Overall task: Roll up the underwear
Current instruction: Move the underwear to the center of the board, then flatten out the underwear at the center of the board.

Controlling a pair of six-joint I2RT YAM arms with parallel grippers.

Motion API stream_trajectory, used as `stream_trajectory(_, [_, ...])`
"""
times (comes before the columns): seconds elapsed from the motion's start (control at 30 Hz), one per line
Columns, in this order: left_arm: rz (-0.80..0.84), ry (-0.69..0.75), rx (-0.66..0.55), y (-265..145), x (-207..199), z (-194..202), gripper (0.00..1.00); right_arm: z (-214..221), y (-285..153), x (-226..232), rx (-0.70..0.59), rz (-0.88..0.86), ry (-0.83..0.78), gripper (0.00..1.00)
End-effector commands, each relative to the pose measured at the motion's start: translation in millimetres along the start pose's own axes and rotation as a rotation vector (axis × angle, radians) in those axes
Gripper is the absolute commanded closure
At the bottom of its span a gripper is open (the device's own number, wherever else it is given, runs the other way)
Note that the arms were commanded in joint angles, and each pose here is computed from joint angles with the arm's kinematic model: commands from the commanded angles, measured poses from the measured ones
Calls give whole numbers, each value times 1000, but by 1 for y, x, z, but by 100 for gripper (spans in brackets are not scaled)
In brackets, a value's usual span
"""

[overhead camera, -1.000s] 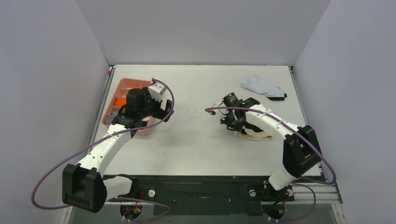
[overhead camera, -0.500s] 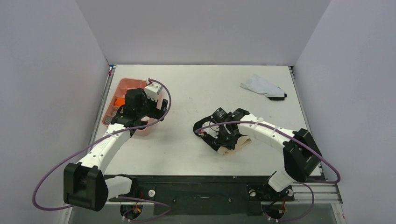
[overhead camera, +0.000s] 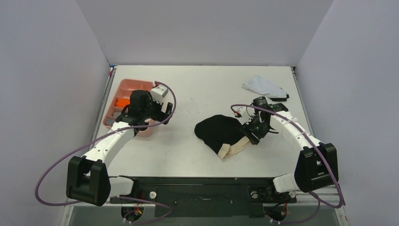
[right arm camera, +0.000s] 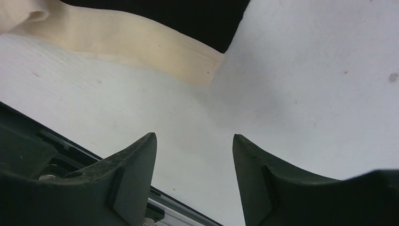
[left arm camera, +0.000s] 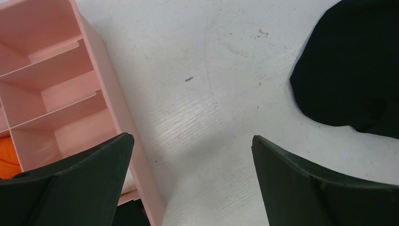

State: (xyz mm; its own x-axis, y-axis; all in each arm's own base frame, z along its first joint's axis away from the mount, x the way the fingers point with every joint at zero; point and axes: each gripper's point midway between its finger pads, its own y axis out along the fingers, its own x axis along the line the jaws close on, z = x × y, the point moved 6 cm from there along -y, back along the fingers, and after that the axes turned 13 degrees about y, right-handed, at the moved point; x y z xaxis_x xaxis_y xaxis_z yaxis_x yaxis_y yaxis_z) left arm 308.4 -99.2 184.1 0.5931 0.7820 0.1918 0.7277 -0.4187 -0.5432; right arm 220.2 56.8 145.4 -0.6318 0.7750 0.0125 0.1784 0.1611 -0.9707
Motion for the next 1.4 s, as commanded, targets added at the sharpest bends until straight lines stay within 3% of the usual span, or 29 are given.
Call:
stream_trajectory(0.0, [32,16,-52,5,-4,-17,3,7,19,-12,32,-56,65,41])
stream_trajectory(0.27, [47,14,-66,7,-11,-22,3,-2,50,-26,53,-48,92,39])
stream_trajectory(0.4, [49,16,-60,9,-11,-21,3,-11,64,-33,48,-36,114,44])
stream_trajectory(0.53, [51,20,-53,10,-11,-19,3,-25,69,-41,24,-15,126,57])
stream_trajectory(0.7, [51,24,-57,12,-11,-19,3,-47,55,-50,-52,17,135,93])
stream_trajectory(0.77, [51,28,-58,12,-10,-20,3,-58,39,-52,-102,30,132,100])
stream_trajectory(0.97, [53,36,-64,14,-10,-22,3,-70,-15,-51,-204,77,107,100])
stream_trajectory(1.1, [89,52,-70,16,-15,-22,3,-56,-23,-58,-176,177,100,100])
stream_trajectory(1.2, [116,74,-66,19,-23,-21,3,-47,-17,-70,-136,251,138,79])
stream_trajectory(1.37, [137,148,-48,23,-43,-20,3,-37,-7,-66,-106,250,143,61])
